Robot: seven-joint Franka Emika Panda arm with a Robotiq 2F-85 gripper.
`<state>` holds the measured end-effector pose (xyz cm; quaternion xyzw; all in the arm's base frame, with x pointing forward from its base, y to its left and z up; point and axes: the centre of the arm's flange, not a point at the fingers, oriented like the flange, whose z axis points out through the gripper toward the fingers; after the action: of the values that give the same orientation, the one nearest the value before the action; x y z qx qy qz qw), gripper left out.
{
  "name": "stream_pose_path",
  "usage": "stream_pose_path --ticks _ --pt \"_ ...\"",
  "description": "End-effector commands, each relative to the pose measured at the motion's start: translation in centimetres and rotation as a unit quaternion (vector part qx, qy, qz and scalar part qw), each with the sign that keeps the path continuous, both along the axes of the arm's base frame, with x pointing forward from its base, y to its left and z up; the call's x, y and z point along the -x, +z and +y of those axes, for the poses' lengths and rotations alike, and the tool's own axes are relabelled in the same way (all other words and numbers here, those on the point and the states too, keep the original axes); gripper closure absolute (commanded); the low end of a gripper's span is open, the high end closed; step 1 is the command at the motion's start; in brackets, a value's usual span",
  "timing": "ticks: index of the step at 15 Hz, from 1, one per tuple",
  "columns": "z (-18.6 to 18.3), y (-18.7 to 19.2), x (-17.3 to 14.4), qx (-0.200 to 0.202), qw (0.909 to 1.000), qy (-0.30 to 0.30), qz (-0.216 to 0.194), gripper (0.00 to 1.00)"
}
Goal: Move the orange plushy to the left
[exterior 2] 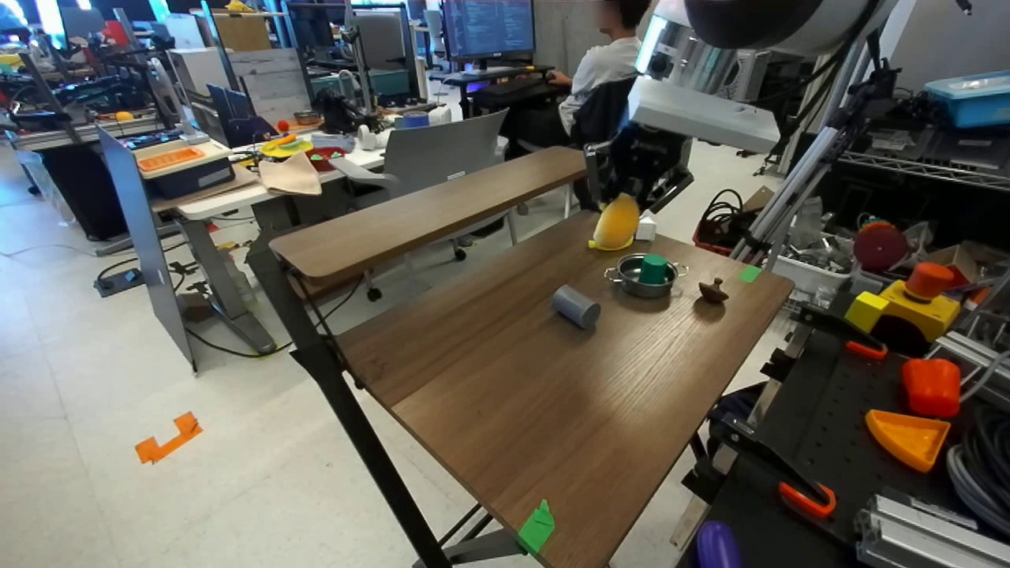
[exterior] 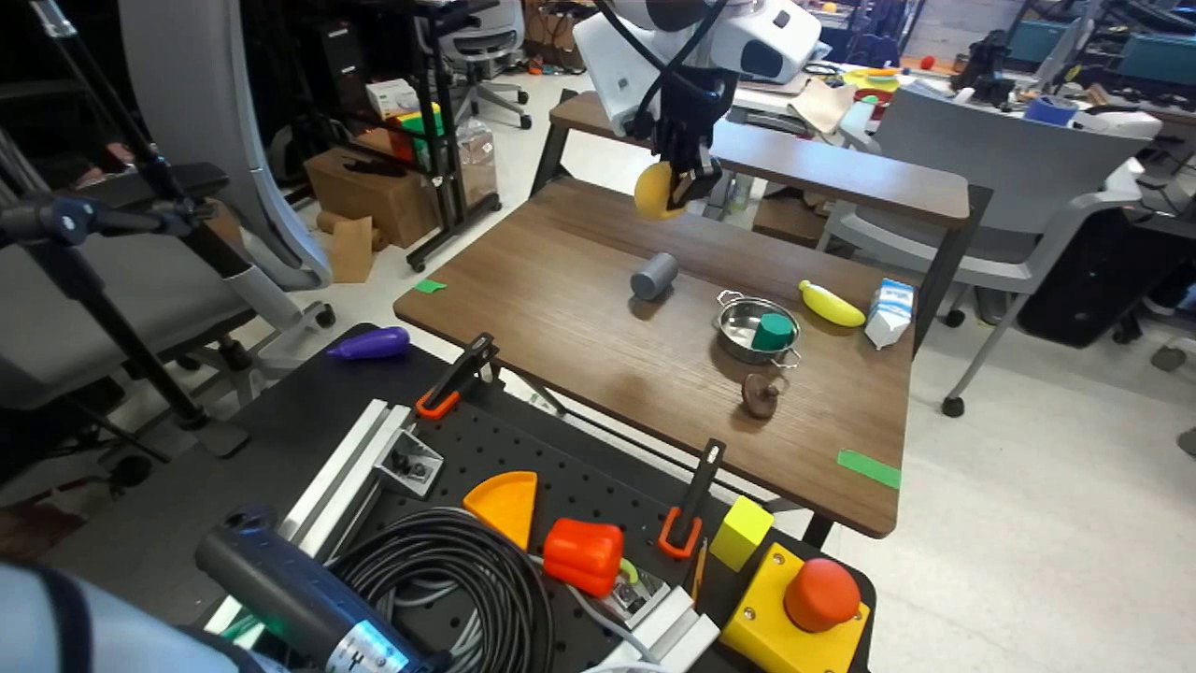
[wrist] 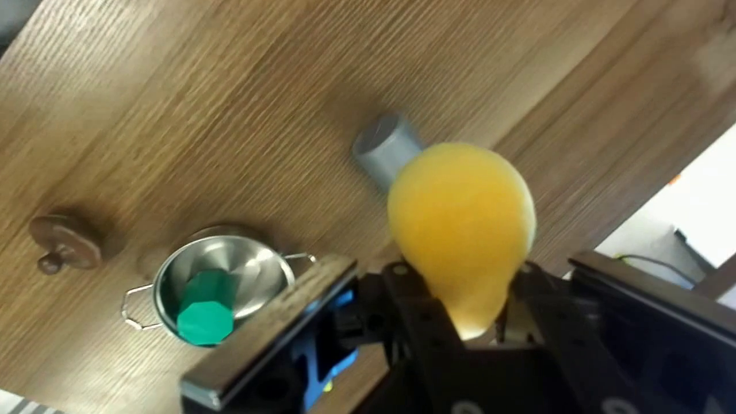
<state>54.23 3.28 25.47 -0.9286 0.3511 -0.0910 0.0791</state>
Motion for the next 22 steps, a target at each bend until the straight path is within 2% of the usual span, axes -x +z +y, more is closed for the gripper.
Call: stream_pose_path --ticks 1,4,7,9,12,15,22 --pt "5.1 0.0 -0.8 0.024 0.9947 0.097 0.022 0.95" --pt "8.3 -1.6 -1.3 0.071 0.9827 0.168 0.032 0.95" --pt "9.8 -4.2 -1.6 0.121 0.9653 0.229 0.030 0.95" --pt "10.3 -6.1 -1.5 0.144 0.9533 0.262 0.041 0.95" --pt "10.7 -9.1 -1.7 0.166 0.9410 0.290 0.055 0.95" --pt "10.9 -11.6 -1.9 0.176 0.9345 0.303 0.066 0.95" --pt "11.6 -14.8 -2.2 0.182 0.9304 0.309 0.077 0.95"
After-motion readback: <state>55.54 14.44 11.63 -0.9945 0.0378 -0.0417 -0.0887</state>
